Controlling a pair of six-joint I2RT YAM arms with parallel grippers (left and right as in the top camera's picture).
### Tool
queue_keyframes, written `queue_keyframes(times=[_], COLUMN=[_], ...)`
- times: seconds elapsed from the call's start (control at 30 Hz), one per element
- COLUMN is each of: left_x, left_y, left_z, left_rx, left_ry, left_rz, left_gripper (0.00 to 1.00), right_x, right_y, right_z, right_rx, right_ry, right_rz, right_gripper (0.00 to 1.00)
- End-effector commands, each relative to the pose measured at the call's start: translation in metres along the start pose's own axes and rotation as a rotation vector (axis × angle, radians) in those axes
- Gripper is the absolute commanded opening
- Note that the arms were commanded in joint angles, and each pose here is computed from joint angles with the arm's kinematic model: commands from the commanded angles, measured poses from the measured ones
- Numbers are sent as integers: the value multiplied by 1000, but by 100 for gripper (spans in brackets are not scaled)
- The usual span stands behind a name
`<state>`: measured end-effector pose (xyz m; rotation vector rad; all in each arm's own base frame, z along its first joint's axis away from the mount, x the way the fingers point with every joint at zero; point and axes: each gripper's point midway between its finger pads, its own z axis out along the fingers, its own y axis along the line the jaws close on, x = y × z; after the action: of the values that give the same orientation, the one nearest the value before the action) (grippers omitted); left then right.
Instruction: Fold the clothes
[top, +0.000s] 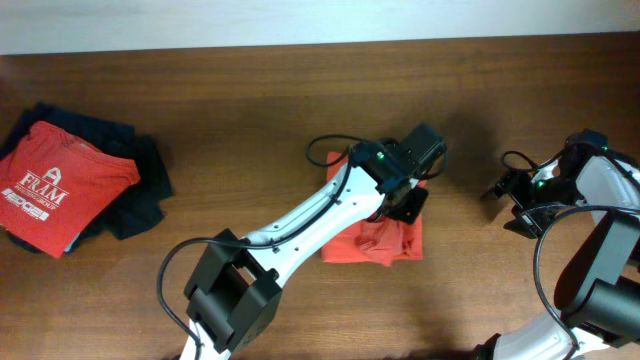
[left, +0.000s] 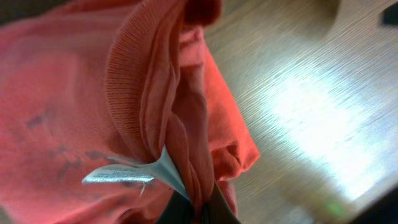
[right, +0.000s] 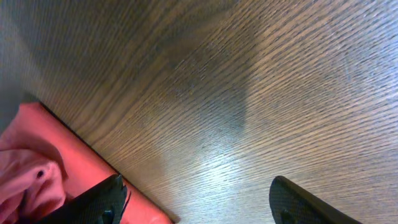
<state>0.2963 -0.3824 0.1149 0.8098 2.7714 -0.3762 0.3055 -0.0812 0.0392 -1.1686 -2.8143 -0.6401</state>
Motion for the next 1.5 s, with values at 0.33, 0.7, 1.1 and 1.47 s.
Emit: queue_keyframes(times=[0.33, 0.7, 1.1, 1.47], left_x=[-6, -41, -23, 23], left_y=[-17, 22, 146, 143], left_z=[31, -2, -22, 51], left_rx=[85, 7, -27, 1], left_ry=[26, -58, 105, 331], left_rz=[-36, -67, -147, -68], left_gripper=[5, 87, 59, 49], right_x=[-2, -2, 43, 53], right_y=[6, 6, 87, 158], right_z=[-9, -9, -3, 14], right_rx=[-17, -16, -267, -371], right_ry=[-23, -23, 75, 25], right_rz=[-23, -23, -370, -466], right_gripper=[79, 79, 80, 75])
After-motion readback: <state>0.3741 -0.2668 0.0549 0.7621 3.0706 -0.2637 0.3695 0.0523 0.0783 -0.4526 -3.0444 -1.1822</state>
